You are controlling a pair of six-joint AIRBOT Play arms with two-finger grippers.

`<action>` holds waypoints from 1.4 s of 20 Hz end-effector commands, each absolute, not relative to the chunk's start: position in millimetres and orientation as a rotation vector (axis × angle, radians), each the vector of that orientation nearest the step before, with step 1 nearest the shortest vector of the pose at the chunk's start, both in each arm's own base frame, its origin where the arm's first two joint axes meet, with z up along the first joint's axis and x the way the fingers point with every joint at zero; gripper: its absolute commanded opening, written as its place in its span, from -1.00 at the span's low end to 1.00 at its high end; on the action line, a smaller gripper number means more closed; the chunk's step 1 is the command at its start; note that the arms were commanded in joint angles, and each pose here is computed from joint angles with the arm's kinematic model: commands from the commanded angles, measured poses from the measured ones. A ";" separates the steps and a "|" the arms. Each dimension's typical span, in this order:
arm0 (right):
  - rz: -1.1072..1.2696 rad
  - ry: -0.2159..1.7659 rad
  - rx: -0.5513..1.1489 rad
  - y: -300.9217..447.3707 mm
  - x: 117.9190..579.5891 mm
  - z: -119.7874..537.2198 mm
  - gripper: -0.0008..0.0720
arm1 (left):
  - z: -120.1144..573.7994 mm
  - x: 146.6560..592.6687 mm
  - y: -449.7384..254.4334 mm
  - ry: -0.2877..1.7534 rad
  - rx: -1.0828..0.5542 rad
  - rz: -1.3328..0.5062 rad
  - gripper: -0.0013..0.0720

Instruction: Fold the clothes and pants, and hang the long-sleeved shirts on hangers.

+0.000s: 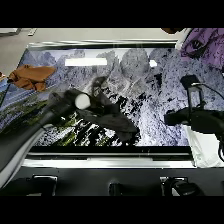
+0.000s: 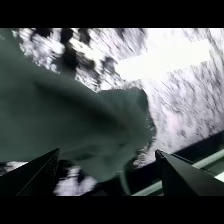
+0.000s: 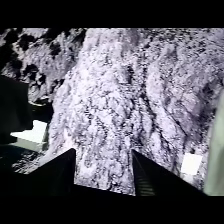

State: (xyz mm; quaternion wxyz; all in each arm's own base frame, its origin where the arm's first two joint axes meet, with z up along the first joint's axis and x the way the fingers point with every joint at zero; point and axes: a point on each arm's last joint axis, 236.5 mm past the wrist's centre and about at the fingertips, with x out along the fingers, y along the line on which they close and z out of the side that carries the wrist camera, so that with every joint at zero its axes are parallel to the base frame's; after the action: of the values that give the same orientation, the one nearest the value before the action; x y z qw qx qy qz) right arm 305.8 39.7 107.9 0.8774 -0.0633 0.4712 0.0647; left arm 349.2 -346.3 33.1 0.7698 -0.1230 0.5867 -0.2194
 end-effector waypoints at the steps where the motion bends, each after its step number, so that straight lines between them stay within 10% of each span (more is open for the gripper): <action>1: -0.142 0.932 -0.149 -16.1 322.0 109.9 0.19 | 64.2 369.5 -249.8 1.275 -0.169 -0.356 0.99; 8: 0.315 1.320 0.658 104.7 343.0 -12.7 0.67 | 113.3 397.7 -76.9 1.163 -0.211 -0.033 0.99; 16: 0.534 1.475 0.625 183.1 324.9 -64.0 0.65 | 108.0 402.2 -25.4 1.172 -0.285 0.084 0.98; 19: 0.558 1.507 0.599 194.5 316.0 -69.7 0.13 | 95.2 390.7 -13.3 1.227 -0.290 0.119 0.98; 21: 0.549 1.511 0.565 188.5 315.0 -72.6 -0.77 | 72.2 381.9 8.0 1.272 -0.339 0.141 0.99; 28: 0.543 1.471 0.463 175.9 315.0 -63.0 -0.89 | -10.9 380.1 62.7 1.139 -0.875 0.107 0.99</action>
State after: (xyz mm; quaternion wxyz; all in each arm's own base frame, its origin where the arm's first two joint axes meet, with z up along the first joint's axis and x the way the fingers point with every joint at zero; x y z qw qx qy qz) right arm 313.7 180.5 -68.4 0.6709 0.2249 0.6641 0.2416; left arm 374.9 41.1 10.4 0.7565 -0.3138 0.5717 0.0480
